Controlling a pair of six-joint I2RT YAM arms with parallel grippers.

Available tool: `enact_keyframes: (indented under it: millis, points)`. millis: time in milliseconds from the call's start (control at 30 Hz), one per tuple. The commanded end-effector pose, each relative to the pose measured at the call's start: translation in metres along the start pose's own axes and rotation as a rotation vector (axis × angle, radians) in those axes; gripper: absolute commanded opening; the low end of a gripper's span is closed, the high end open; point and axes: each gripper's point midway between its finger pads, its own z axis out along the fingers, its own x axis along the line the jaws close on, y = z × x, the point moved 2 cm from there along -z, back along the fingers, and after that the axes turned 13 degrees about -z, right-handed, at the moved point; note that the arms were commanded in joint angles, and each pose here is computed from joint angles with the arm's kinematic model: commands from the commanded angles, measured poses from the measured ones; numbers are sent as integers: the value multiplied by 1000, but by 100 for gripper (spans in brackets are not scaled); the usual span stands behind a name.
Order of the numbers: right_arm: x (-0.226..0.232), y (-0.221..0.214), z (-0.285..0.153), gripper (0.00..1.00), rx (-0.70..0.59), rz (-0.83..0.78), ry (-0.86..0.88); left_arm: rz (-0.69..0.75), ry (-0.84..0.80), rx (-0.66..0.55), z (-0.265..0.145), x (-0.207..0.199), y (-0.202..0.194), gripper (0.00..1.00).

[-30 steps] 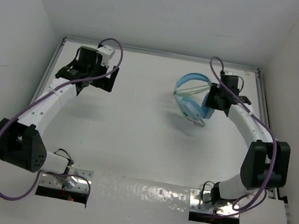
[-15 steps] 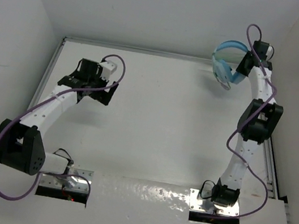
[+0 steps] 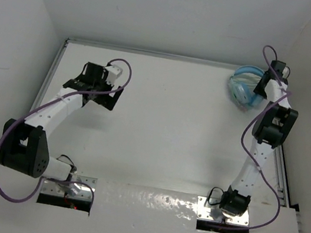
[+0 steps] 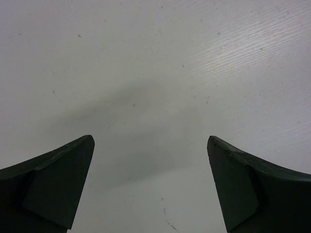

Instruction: Wrap the headphones

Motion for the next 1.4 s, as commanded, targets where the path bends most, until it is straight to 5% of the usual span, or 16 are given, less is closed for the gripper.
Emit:
enact_keyframes:
  millis: [0,133,233,400,567,867,1200,1367]
  points:
    - [9,31,-7,35,-122,-1,21,17,13,-35,1,2,10,100]
    - [11,30,-14,71,-117,-8,42,16,8,-35,1,2,11,100]
    - [8,38,-35,82,-149,0,61,17,-3,-29,1,0,9,100]
    - [-4,46,-79,84,-216,8,48,23,8,-32,-4,2,10,100]
    - [-12,27,-95,99,-157,17,6,31,36,-67,-17,6,16,100]
    - [-8,10,-144,99,-278,91,30,51,39,-97,-33,6,11,100]
    - [18,-95,-224,99,-410,339,167,148,47,-178,-43,9,-11,100]
    - [13,-150,-252,99,-498,370,151,190,-45,-161,-24,-3,-52,100]
